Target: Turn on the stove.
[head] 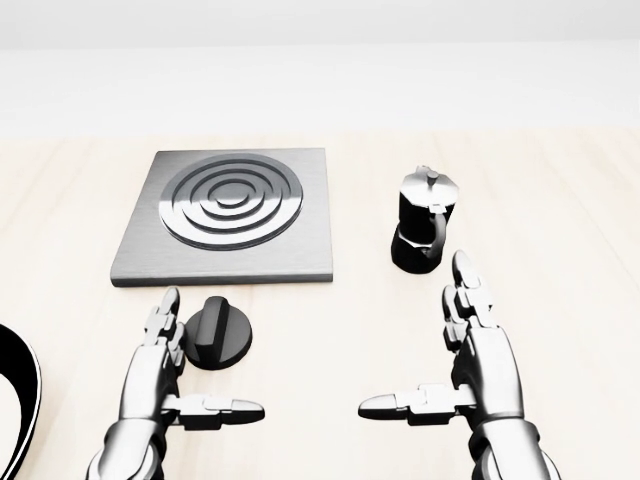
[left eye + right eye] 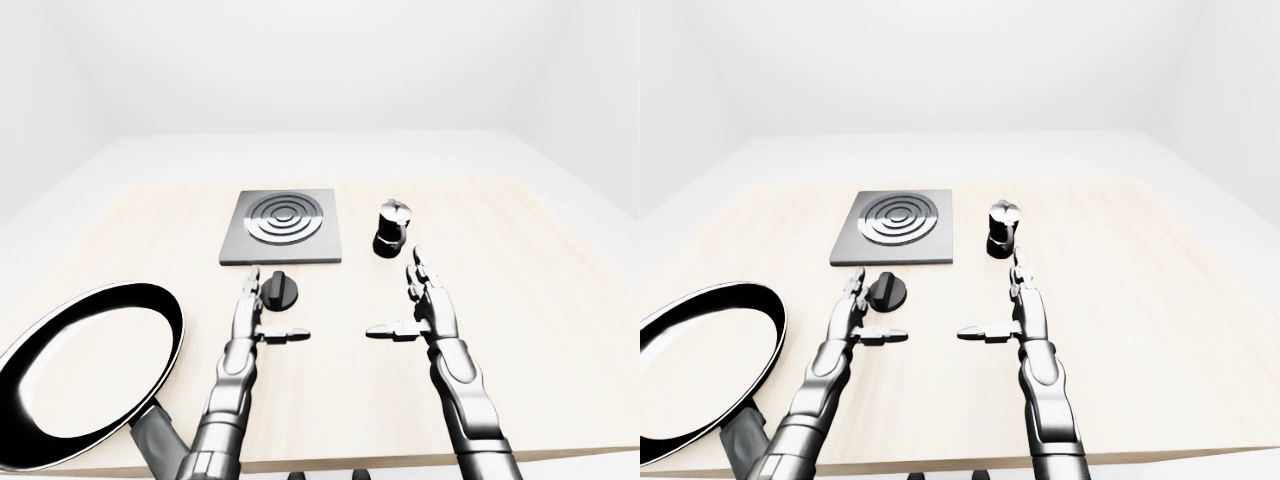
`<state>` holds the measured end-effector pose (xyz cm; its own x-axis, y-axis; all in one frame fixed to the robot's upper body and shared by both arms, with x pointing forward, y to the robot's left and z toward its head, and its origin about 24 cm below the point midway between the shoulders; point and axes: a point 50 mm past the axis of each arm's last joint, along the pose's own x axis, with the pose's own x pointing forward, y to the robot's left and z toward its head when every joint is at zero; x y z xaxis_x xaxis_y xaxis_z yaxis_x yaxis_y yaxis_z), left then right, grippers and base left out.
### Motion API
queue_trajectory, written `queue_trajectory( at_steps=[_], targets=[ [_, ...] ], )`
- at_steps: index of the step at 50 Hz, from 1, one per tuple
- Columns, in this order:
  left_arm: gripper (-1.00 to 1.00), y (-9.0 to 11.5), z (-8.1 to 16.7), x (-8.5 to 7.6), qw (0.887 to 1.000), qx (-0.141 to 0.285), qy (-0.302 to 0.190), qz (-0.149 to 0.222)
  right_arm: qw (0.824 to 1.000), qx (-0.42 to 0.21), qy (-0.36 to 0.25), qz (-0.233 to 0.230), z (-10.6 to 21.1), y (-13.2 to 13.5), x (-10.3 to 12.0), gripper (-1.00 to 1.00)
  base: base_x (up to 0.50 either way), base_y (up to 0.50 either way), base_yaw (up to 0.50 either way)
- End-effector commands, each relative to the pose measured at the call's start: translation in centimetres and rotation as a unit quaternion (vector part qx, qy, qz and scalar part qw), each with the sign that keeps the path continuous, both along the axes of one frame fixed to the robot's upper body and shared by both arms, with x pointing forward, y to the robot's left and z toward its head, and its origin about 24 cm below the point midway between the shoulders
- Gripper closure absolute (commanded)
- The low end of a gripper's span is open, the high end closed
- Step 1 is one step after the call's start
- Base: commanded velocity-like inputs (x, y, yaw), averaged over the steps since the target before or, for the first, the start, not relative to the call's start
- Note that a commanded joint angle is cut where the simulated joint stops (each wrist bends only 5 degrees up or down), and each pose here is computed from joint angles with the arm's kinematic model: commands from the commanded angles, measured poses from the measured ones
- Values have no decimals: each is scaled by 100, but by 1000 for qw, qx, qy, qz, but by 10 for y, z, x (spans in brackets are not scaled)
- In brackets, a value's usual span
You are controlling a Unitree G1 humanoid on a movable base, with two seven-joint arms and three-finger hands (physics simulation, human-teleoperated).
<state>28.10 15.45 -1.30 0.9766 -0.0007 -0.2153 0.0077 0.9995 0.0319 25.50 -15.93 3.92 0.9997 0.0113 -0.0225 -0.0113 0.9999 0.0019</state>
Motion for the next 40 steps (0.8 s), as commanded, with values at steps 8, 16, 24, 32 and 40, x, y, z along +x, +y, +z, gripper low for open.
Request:
queue_trajectory(
  at_steps=[8,16,24,32,40],
  targets=[
    [-100,-8,-19,-4,999,-3,44,-11,1000,0,2,2,-2,0,0,-100,0,0,0],
    [-100,-18,-28,-8,998,2,66,-25,1000,1,3,2,-1,0,0,-100,0,0,0],
    [-100,-33,-36,-12,995,10,85,-47,1000,1,4,2,-2,0,1,-100,0,0,0],
    [-100,-45,-40,-17,993,15,92,-65,1000,2,5,1,-2,0,1,-100,0,0,0],
    [-100,-60,-35,-24,993,20,76,-92,1000,2,6,1,-2,0,1,-100,0,0,0]
  ],
)
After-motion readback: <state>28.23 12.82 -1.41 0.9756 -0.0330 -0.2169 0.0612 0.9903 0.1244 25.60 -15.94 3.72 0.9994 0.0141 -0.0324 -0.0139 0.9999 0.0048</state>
